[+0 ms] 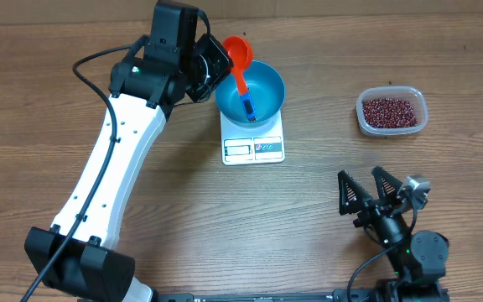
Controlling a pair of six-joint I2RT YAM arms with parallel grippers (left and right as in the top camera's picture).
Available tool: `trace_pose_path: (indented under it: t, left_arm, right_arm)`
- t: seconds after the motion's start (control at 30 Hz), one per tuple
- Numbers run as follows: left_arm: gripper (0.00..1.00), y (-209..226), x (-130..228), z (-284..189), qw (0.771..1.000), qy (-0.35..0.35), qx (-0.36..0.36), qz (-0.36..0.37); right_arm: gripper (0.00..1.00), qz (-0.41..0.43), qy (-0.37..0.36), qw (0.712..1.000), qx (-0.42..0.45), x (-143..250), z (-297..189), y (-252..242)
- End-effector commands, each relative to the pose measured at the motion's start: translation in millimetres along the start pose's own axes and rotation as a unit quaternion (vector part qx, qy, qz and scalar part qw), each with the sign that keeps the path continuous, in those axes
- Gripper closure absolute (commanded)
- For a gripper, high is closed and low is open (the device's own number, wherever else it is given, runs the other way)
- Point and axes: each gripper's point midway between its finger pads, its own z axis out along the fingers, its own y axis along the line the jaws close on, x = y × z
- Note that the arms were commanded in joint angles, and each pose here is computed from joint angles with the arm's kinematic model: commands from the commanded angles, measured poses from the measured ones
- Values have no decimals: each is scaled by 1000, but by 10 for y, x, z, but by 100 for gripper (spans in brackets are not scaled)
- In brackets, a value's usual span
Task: Scoop item into bowl and weigh 150g on scale
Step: 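Move the right gripper toward the scoop's blue handle above the bowl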
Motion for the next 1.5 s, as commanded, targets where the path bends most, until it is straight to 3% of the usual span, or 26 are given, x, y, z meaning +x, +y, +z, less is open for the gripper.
trace_pose_path:
  t: [0.0,0.27,0.6,0.73,0.8,0.9,1.27,1.47]
  left_arm:
    - [95,-90,-52,-123,999,-27,9,-34]
    - [96,-51,-61,-122,988,-31,4,-150]
    - [95,143,75,-124,960,-14,-38,-278]
    - [96,222,159,-131,952,-1,-57,-302]
    - [96,262,182,-137,950,1,-66,-307]
    - [95,313,214,-146,946,3,-78,-315]
    - [96,352,295,-158,938,18,-90,-333]
    - [96,419,388,-180,934,35,-109,-339]
  right_arm:
    - [0,5,-13,999,-53,-466,-61,436]
    - [0,34,81,994,-57,-896,188,781]
    - [0,68,204,958,-190,-1067,820,1247]
    - [0,179,255,928,-204,-894,1115,1184]
    - [0,189,261,923,-212,-849,1215,1159]
    - [9,180,262,920,-228,-777,1335,1205]
    - [13,163,250,939,-172,-485,1532,1434]
    - [24,172,244,942,-154,-398,1569,1556]
